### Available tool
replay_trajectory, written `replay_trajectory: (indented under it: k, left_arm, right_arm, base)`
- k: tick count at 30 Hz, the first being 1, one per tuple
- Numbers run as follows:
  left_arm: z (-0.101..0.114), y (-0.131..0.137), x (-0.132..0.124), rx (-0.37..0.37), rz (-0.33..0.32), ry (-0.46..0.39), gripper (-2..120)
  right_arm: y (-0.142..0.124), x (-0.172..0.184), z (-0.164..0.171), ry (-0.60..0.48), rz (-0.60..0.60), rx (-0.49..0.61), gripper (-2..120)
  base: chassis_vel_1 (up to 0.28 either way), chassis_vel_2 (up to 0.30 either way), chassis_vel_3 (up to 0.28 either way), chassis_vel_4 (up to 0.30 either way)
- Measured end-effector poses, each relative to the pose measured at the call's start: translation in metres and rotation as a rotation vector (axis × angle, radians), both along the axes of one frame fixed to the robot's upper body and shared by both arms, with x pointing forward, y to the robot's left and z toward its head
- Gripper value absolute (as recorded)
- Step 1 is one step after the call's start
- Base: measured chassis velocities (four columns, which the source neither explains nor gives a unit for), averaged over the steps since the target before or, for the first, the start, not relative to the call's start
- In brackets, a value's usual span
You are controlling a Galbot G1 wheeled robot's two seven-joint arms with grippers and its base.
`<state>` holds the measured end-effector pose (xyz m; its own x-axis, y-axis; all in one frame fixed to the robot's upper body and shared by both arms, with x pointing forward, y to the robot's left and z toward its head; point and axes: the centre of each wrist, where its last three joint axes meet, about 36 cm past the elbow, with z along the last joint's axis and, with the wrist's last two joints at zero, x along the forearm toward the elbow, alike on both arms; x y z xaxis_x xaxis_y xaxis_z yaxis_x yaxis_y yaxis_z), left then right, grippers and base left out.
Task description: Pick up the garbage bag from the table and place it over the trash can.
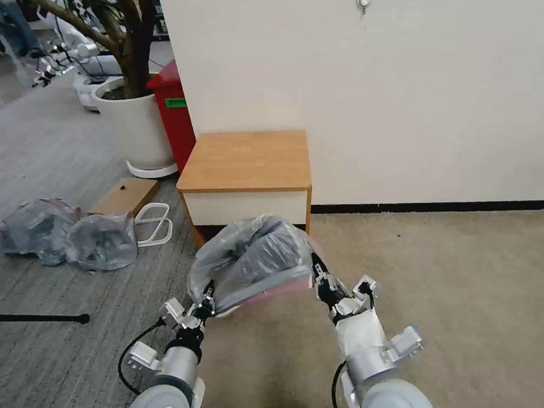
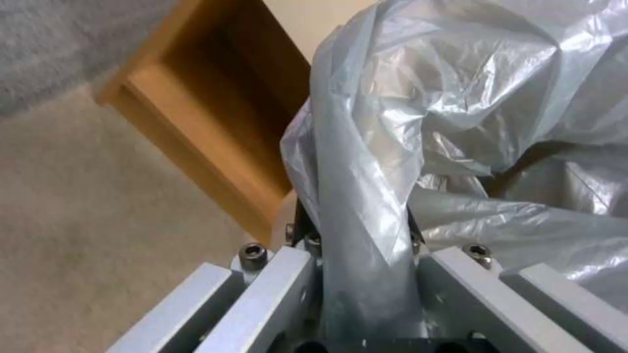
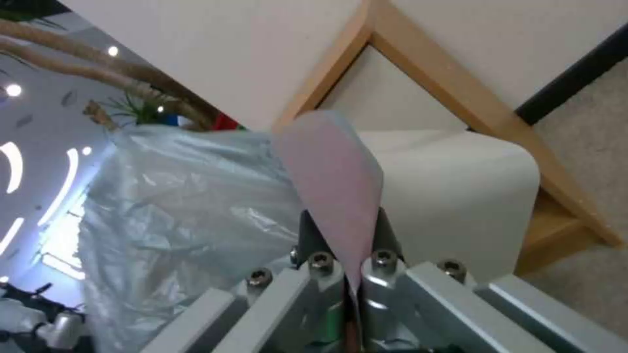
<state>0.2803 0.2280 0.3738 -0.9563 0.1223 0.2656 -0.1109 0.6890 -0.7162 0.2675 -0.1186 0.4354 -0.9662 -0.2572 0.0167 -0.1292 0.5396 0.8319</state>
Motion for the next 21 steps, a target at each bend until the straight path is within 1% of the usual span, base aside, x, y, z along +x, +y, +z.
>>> replay_trajectory:
  k: [3, 7, 8, 9, 12, 13, 14, 16, 17, 18, 19, 20, 21]
  left_arm:
    - [0.001, 0.001, 0.002, -0.004, 0.009, 0.003, 2]
    - [0.009, 0.001, 0.003, -0.056, 0.012, 0.005, 2]
    - [0.009, 0.001, 0.003, -0.056, 0.012, 0.005, 2]
    - [0.012, 0.000, 0.002, -0.079, 0.011, 0.009, 2]
    - [0.019, -0.003, 0.002, -0.116, 0.000, 0.015, 2]
    - [0.019, -0.003, 0.002, -0.116, 0.000, 0.015, 2]
    - [0.022, -0.005, 0.001, -0.129, -0.008, 0.018, 2]
    - [0.025, -0.008, -0.003, -0.146, -0.023, 0.026, 2]
    - [0.025, -0.008, -0.003, -0.146, -0.023, 0.026, 2]
    - [0.026, -0.010, -0.005, -0.157, -0.029, 0.032, 2]
    - [0.027, -0.010, -0.005, -0.160, -0.030, 0.033, 2]
    - [0.029, -0.013, -0.008, -0.172, -0.036, 0.037, 2]
    - [0.029, -0.013, -0.008, -0.172, -0.036, 0.037, 2]
  right_arm:
    - [0.001, -0.002, 0.001, -0.005, 0.002, -0.006, 0]
    - [-0.004, -0.004, -0.014, 0.004, -0.018, -0.059, 0]
    - [-0.004, -0.004, -0.014, 0.004, -0.018, -0.059, 0]
    - [-0.005, -0.005, -0.020, 0.009, -0.021, -0.077, 0]
    - [-0.005, -0.005, -0.030, 0.014, -0.031, -0.111, 0]
    - [-0.005, -0.005, -0.030, 0.014, -0.031, -0.111, 0]
    - [-0.005, -0.003, -0.035, 0.008, -0.038, -0.137, 0]
    - [-0.005, 0.004, -0.051, -0.018, -0.059, -0.225, 5]
    - [-0.005, 0.004, -0.051, -0.018, -0.059, -0.225, 5]
    - [-0.007, 0.008, -0.061, -0.037, -0.069, -0.280, 8]
    - [-0.007, 0.009, -0.062, -0.039, -0.071, -0.288, 10]
    - [-0.010, 0.015, -0.073, -0.054, -0.077, -0.346, 18]
    - [-0.010, 0.015, -0.073, -0.054, -0.077, -0.346, 18]
  base:
    - [0.000, 0.000, 0.000, 0.000]
    - [0.000, 0.000, 0.000, 0.000]
    - [0.000, 0.000, 0.000, 0.000]
    - [0.000, 0.000, 0.000, 0.000]
    - [0.000, 0.000, 0.000, 0.000]
    - [0.000, 0.000, 0.000, 0.000]
    - [0.000, 0.000, 0.000, 0.000]
    - [0.000, 0.000, 0.000, 0.000]
    - [0.000, 0.000, 0.000, 0.000]
    - [0.000, 0.000, 0.000, 0.000]
    - [0.000, 0.000, 0.000, 0.000]
    - [0.000, 0.000, 0.000, 0.000]
    - [0.000, 0.000, 0.000, 0.000]
